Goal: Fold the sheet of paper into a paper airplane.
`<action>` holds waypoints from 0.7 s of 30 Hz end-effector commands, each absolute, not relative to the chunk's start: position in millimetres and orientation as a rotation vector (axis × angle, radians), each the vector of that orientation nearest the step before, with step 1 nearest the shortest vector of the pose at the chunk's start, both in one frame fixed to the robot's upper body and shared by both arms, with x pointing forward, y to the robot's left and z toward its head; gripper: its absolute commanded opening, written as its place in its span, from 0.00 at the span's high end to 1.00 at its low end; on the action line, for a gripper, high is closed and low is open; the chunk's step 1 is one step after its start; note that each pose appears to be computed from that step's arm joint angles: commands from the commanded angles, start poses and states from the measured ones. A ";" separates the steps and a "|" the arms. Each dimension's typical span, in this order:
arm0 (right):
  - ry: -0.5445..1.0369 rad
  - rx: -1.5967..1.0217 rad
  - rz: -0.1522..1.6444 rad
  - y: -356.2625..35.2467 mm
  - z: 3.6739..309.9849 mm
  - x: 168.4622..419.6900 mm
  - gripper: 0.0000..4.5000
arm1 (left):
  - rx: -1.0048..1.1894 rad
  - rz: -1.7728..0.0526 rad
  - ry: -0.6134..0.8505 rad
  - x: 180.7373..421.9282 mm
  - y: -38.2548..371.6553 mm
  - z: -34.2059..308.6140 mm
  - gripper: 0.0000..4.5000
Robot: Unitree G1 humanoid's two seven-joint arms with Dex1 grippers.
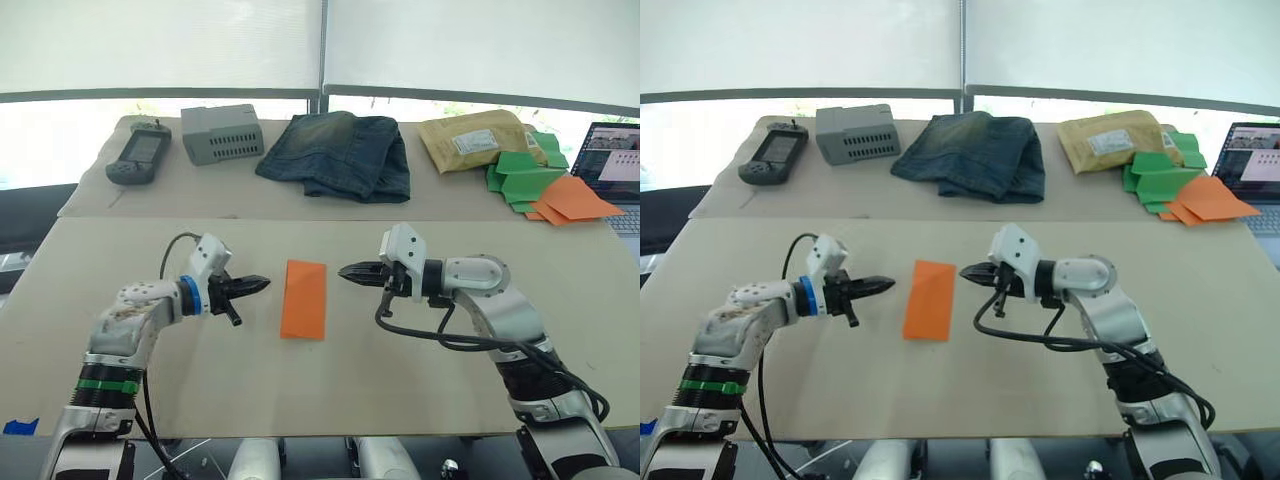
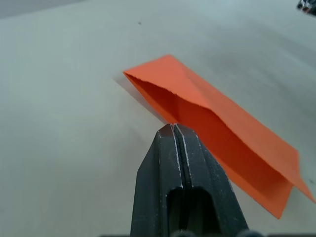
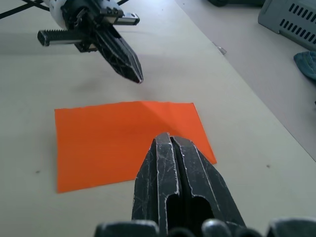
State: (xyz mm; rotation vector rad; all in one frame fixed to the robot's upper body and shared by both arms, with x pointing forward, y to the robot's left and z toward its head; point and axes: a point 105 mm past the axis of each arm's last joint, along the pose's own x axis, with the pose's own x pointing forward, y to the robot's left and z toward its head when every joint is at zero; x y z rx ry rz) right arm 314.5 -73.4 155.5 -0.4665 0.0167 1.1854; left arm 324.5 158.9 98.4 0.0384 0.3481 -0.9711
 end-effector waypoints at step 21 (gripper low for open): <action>0.022 -0.600 1.014 -104.9 164.7 320.1 1.00 | 0.074 -1.270 0.257 335.9 67.8 101.7 1.00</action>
